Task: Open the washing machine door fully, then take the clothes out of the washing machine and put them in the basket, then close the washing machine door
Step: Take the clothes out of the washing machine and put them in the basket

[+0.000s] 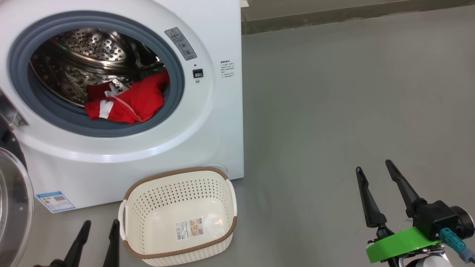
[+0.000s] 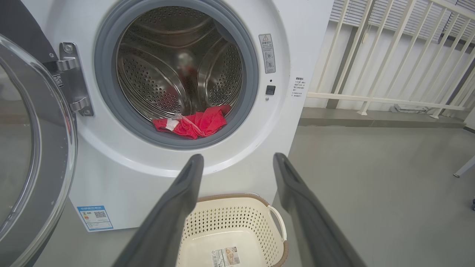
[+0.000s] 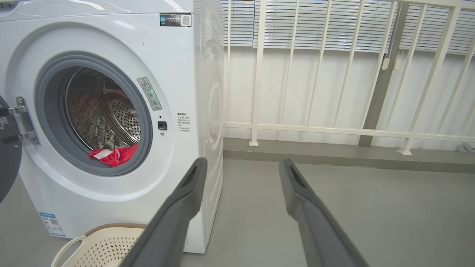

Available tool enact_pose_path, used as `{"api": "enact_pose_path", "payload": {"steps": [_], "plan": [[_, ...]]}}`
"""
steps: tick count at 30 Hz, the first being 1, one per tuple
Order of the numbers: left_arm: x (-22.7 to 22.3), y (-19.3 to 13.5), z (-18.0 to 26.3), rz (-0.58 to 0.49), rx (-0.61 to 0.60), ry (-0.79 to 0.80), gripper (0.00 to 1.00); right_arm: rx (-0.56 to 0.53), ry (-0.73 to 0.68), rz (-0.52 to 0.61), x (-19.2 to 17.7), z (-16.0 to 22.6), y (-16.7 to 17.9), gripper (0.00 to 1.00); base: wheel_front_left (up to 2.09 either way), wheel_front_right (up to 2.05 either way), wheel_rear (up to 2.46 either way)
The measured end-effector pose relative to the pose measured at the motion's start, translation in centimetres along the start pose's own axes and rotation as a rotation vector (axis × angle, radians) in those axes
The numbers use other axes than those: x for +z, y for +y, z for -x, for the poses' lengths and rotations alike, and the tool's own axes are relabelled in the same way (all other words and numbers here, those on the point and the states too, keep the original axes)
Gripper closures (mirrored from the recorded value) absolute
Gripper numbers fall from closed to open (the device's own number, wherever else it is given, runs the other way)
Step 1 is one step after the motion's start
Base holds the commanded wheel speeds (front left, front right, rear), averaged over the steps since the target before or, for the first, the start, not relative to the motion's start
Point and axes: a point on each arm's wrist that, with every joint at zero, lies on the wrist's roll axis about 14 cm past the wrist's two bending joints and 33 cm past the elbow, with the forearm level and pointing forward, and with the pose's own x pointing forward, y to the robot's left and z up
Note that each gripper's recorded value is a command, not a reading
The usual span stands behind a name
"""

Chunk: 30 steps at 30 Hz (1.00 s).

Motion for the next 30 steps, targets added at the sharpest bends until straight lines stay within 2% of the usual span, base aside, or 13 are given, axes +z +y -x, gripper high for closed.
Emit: {"api": "enact_pose_path", "payload": {"steps": [16, 22, 30], "plan": [[-0.3, -0.1, 0.4, -0.011, 0.007, 0.038, 0.0, 0.014, -0.007, -0.002, 0.2, 0.0, 0.5, 0.0, 0.15, -0.15, 0.0], [-0.2, -0.1, 0.6, -0.012, 0.008, 0.035, 0.0, 0.021, -0.002, -0.004, 0.1, 0.0, 0.7, 0.0, 1.19, -1.19, 0.0], [1.4, 0.0, 0.4, 0.002, 0.016, -0.029, 0.0, 0.035, 0.007, -0.007, -0.2, 0.0, 1.2, 0.0, 1.91, -1.91, 0.0]]}}
